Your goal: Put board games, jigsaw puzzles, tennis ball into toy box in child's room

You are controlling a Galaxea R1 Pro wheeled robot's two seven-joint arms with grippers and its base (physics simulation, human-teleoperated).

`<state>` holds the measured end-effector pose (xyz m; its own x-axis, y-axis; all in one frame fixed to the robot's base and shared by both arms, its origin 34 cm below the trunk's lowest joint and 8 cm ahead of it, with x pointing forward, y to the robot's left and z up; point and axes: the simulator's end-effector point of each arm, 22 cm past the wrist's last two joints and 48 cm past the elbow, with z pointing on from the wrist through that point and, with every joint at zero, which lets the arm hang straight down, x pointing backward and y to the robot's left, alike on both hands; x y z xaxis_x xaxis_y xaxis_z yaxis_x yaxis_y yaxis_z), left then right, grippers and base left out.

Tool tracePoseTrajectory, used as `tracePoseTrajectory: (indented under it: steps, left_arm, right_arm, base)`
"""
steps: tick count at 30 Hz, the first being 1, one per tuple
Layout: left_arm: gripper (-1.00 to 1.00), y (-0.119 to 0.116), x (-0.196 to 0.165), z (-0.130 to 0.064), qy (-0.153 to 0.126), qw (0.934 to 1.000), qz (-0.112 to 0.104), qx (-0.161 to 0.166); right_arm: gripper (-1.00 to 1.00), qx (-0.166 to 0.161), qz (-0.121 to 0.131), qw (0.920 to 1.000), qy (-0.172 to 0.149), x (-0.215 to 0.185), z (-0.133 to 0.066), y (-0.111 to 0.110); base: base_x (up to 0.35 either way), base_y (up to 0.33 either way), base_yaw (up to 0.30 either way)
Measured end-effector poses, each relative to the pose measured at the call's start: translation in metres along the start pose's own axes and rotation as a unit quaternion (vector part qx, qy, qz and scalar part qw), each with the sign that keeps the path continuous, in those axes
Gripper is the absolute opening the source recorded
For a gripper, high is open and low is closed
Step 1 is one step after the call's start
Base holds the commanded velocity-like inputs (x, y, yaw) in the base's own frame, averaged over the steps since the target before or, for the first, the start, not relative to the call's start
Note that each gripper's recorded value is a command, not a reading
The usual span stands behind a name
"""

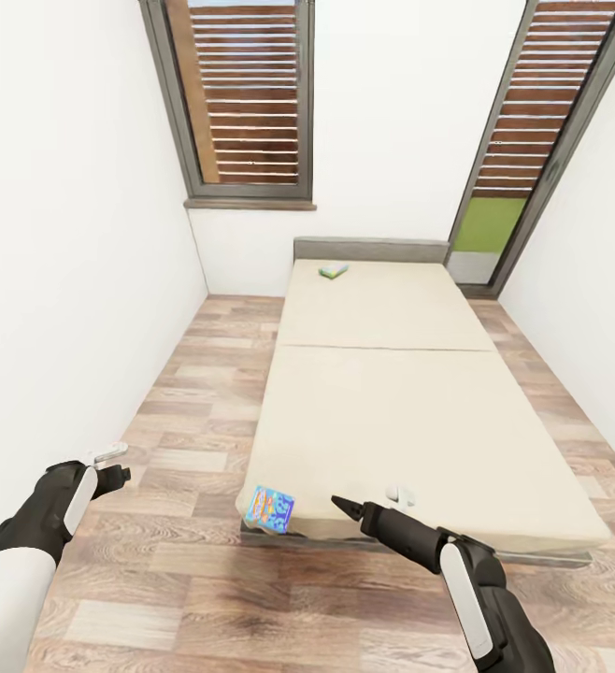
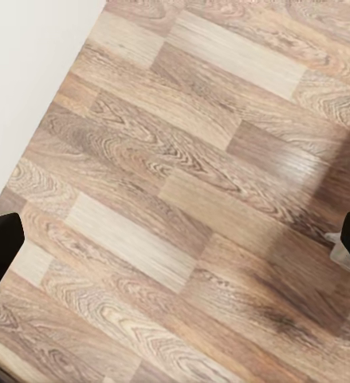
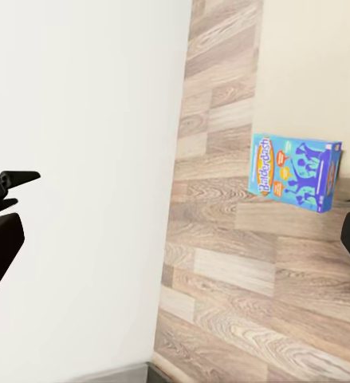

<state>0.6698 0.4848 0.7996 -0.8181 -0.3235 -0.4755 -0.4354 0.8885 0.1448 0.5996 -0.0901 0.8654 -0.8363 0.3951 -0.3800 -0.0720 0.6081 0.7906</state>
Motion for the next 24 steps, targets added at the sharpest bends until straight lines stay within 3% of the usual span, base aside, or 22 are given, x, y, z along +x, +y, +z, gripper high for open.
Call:
tracePoseTrajectory:
  steps: [24]
  left_arm:
    - [1.0, 0.0, -0.017, -0.017, -0.018, 0.9998, -0.006, 0.006]
  right_arm:
    - [1.0, -0.007, -0.016, 0.9997, -0.015, -0.012, -0.006, 0.014]
  base:
    - [0.0, 0.0, 0.0]
